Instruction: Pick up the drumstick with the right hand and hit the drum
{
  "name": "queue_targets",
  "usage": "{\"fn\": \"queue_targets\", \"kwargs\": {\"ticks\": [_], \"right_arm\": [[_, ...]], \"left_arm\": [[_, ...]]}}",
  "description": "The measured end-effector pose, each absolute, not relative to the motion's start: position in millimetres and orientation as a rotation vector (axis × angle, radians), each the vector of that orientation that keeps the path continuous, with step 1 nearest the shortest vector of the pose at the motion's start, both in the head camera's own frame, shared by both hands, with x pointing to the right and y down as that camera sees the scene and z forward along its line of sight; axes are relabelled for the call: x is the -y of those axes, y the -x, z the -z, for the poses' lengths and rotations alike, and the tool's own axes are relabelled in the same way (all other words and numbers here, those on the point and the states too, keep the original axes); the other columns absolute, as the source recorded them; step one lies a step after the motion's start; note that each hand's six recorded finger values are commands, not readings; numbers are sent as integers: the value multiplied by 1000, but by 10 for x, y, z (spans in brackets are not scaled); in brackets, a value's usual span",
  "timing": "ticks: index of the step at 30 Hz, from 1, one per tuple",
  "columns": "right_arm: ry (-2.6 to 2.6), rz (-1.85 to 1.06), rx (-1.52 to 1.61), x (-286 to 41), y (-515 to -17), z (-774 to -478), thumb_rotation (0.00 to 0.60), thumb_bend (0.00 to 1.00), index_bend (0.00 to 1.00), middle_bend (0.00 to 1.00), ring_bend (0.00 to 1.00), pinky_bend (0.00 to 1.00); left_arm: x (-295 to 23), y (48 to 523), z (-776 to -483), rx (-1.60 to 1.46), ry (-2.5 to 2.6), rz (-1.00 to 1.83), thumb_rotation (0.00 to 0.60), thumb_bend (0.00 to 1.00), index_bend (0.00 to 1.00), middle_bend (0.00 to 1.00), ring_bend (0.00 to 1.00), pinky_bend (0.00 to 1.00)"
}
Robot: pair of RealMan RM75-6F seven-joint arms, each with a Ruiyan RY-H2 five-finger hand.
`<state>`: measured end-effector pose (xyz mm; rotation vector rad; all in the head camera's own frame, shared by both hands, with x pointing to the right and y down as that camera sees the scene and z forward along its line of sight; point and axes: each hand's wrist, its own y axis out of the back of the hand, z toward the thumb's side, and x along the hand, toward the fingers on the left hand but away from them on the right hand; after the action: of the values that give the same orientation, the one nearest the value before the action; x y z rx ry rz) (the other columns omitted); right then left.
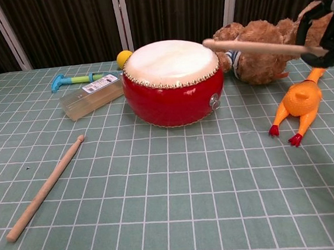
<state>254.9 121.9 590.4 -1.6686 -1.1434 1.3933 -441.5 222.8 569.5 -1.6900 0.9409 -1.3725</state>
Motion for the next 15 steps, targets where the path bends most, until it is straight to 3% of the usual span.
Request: {"fn": "queue_targets", "kwargs": {"ticks": [9,15], "right_arm": [[1622,-1419,1144,-801,-2233,-5753,600,596,987,1000,1000,979],[1570,-1421,1098,-726,-2007,-5735,600,595,990,1000,1000,979]], "left_arm": [[-2226,4422,-5709,-941,1720,1377,600,0,0,0,0,0],[-2228,4422,-5714,-935,1735,1377,600,1,0,0,0,0]]}}
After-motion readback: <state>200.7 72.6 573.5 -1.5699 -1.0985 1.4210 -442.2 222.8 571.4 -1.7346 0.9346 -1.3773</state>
